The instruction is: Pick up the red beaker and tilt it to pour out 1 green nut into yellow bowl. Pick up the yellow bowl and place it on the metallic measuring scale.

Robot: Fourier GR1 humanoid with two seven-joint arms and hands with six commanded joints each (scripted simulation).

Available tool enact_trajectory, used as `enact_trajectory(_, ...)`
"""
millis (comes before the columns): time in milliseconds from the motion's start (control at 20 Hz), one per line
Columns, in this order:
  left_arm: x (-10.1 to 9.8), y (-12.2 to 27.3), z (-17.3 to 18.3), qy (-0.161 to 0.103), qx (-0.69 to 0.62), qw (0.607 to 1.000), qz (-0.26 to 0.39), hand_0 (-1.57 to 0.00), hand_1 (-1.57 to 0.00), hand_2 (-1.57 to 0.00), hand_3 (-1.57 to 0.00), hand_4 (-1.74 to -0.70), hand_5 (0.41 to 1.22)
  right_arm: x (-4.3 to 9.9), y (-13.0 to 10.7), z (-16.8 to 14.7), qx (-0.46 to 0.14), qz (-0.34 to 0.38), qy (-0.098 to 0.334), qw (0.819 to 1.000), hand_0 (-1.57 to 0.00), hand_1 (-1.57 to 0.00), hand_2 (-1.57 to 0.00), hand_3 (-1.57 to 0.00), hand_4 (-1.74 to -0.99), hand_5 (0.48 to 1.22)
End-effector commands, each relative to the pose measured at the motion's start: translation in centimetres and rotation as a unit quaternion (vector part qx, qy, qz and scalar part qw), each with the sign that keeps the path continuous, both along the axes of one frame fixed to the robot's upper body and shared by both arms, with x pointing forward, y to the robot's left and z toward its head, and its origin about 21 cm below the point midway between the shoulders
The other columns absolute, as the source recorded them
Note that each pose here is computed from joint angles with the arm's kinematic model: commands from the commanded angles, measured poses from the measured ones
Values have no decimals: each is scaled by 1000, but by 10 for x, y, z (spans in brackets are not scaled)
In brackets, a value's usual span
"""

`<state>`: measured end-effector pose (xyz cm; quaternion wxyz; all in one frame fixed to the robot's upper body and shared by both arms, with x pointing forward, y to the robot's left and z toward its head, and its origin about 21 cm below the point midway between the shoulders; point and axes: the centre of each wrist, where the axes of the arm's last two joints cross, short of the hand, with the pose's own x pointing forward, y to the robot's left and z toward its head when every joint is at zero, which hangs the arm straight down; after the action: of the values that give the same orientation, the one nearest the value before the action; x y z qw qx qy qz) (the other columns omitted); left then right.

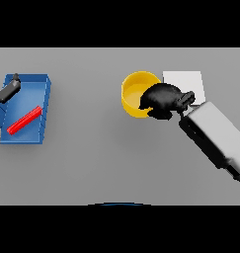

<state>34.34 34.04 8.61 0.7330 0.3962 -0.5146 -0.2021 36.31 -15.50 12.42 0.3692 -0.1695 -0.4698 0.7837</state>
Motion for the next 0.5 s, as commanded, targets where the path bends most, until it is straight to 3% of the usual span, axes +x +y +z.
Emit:
enact_trajectory(0, 0, -2, -2, 6, 2, 1000, 2, 1, 1, 1, 1, -743, 700, 3, -5, -1, -1, -13, 0, 1000, -1569, -1569, -1465, -1347, -1740, 1220)
enact_trajectory(450, -2, -1, 2, 4, 1, 1000, 6, 1, 1, 1, 1, -738, 703, 38, -74, 18, 10, -108, -58, 992, -1571, -1571, -1527, -1192, -1741, 1221)
